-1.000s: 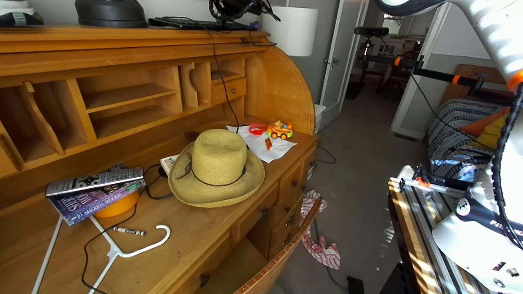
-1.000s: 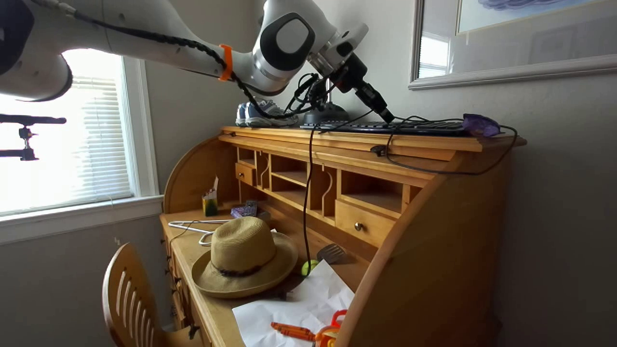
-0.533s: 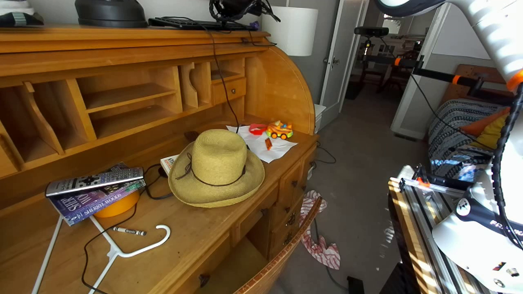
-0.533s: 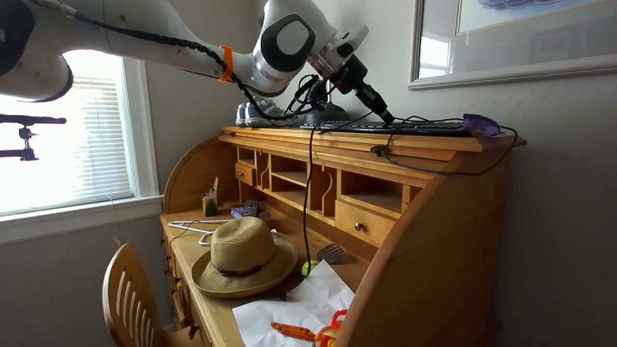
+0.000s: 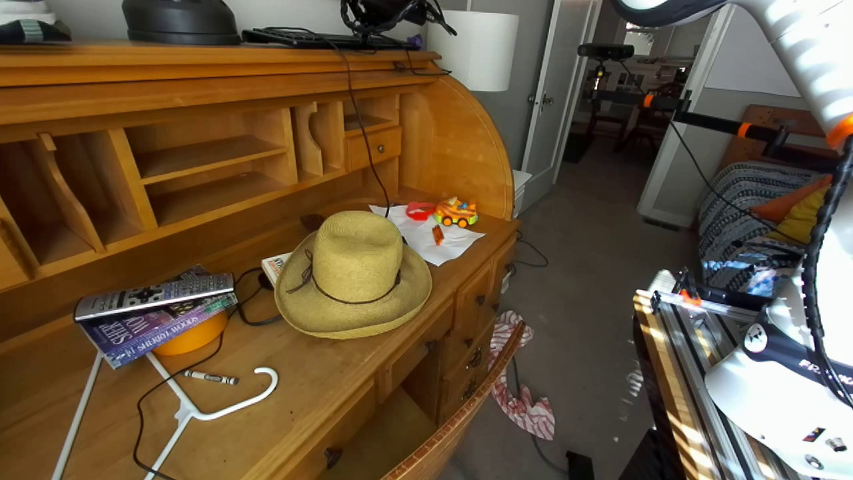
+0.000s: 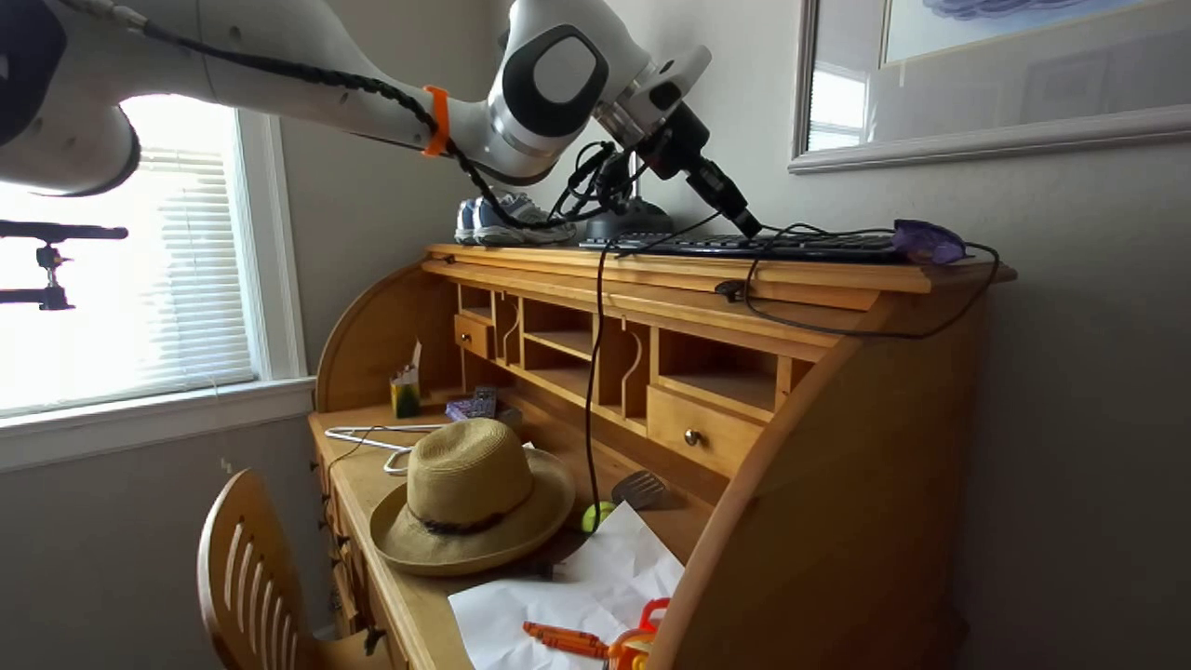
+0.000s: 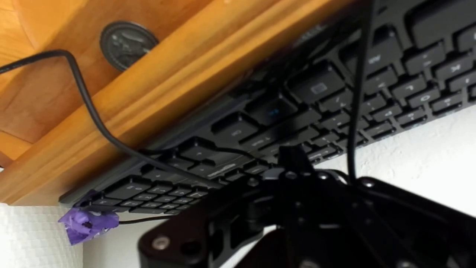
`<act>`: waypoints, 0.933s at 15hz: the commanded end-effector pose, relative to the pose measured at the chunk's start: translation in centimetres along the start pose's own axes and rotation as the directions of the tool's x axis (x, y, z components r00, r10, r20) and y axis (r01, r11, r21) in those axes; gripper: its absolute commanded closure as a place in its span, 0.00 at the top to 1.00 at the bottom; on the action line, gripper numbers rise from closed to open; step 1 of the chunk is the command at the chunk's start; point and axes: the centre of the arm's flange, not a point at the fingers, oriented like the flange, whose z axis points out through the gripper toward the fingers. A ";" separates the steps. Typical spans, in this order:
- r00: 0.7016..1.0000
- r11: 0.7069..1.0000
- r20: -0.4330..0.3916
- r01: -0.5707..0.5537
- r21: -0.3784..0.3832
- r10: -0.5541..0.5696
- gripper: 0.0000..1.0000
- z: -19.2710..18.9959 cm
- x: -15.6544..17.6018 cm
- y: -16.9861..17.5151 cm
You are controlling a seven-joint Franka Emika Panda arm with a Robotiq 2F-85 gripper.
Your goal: Press one key on the keyboard.
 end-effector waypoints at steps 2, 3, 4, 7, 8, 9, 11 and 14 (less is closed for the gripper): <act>0.998 0.998 -0.019 -0.058 0.027 0.058 0.00 -2.3 0.8 0.5; 0.998 0.998 -0.029 -0.053 0.020 0.054 0.00 -3.4 1.0 0.7; 0.999 0.999 -0.023 -0.038 -0.006 0.038 0.00 -4.2 1.4 0.9; 0.998 0.999 0.043 0.047 -0.023 -0.046 0.00 -7.6 2.2 1.7; 0.994 0.996 0.068 0.083 -0.015 -0.082 0.00 -8.8 2.3 2.0; 0.990 0.993 0.080 0.121 -0.011 -0.120 0.00 -10.0 2.3 2.3; 0.975 0.980 0.103 0.198 0.009 -0.198 0.00 -12.2 2.3 2.8; 0.950 0.956 0.109 0.288 0.048 -0.292 0.00 -15.7 2.0 3.5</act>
